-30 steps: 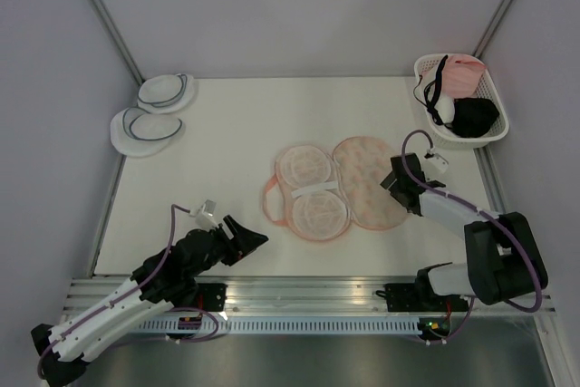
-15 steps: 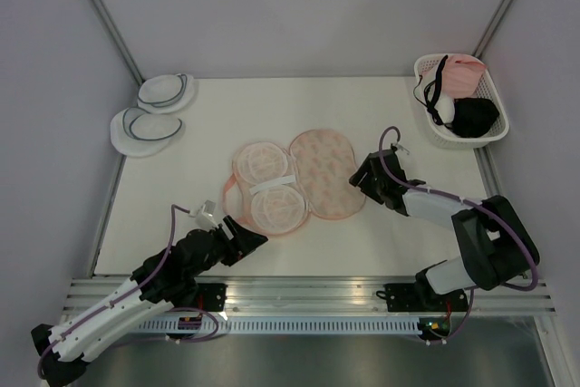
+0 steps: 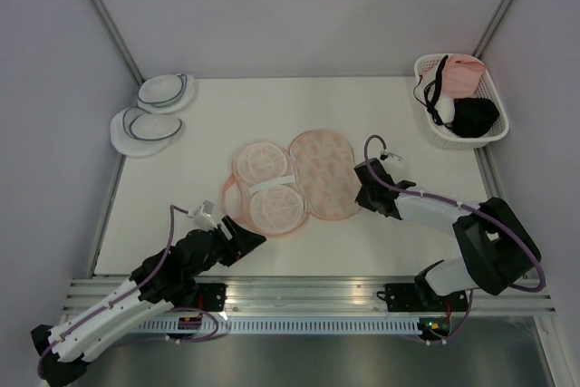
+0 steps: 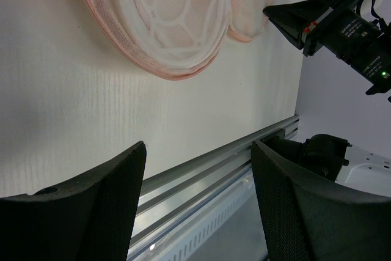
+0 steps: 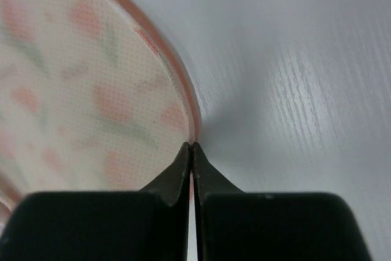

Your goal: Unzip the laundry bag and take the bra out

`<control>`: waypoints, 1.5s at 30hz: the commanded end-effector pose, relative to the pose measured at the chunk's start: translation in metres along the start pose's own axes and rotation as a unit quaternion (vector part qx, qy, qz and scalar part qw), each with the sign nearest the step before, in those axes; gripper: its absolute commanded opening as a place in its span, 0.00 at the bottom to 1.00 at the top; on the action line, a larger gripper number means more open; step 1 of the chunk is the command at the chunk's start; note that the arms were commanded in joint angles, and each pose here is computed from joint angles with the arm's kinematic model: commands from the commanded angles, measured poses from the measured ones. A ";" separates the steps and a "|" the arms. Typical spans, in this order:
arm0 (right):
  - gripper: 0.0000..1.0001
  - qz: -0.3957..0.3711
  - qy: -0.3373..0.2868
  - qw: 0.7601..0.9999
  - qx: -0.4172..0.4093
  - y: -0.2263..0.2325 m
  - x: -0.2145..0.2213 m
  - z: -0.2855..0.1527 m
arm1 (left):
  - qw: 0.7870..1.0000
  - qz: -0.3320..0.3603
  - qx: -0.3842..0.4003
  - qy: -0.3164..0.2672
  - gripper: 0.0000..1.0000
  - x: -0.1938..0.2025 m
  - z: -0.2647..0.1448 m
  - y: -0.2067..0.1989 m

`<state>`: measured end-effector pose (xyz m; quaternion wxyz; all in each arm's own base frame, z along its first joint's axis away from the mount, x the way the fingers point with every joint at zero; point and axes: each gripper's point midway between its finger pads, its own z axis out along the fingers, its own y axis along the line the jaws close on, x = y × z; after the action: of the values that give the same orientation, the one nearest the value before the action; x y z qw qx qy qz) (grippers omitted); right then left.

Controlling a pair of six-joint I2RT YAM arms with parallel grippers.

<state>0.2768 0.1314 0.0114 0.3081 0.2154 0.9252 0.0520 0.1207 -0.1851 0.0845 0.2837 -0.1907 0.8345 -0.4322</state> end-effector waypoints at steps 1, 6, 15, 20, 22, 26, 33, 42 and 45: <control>0.00 -0.037 0.048 0.995 0.081 -0.048 0.035 0.004 | 1.000 -0.010 0.016 -0.015 0.73 -0.010 -0.009 -0.016; 0.00 -0.015 -0.023 0.995 0.099 -0.057 0.002 -0.019 | 1.000 -0.005 0.015 -0.021 0.73 -0.014 -0.014 -0.018; 0.00 -0.008 -0.252 0.962 0.107 -0.072 -0.127 -0.149 | 0.999 -0.002 0.012 -0.035 0.73 -0.020 -0.022 -0.020; 0.01 -0.160 -0.191 0.968 -0.018 -0.005 -0.124 -0.142 | 0.999 -0.004 0.013 -0.037 0.74 -0.021 -0.024 -0.018; 0.01 -0.231 -0.139 0.959 -0.084 0.031 -0.093 -0.126 | 0.999 -0.009 0.016 -0.036 0.73 -0.020 -0.024 -0.018; 0.00 -0.354 -0.085 0.911 -0.195 0.088 -0.017 -0.121 | 0.999 -0.015 0.019 -0.037 0.73 -0.021 -0.025 -0.019; 0.00 -0.430 0.082 0.846 -0.305 0.107 0.095 -0.117 | 0.999 -0.019 0.019 -0.034 0.73 -0.019 -0.025 -0.017; 0.75 -0.374 0.019 0.852 -0.367 0.126 0.070 -0.168 | 0.999 -0.020 0.016 -0.035 0.73 -0.019 -0.025 -0.015; 0.98 -0.302 -0.067 0.868 -0.388 0.132 0.026 -0.202 | 0.999 -0.019 0.017 -0.037 0.73 -0.020 -0.025 -0.016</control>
<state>0.1679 0.2691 0.1192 0.3185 -0.2793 0.8719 0.2456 0.1184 -0.1697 0.1038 0.3039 -0.2009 0.8233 -0.4353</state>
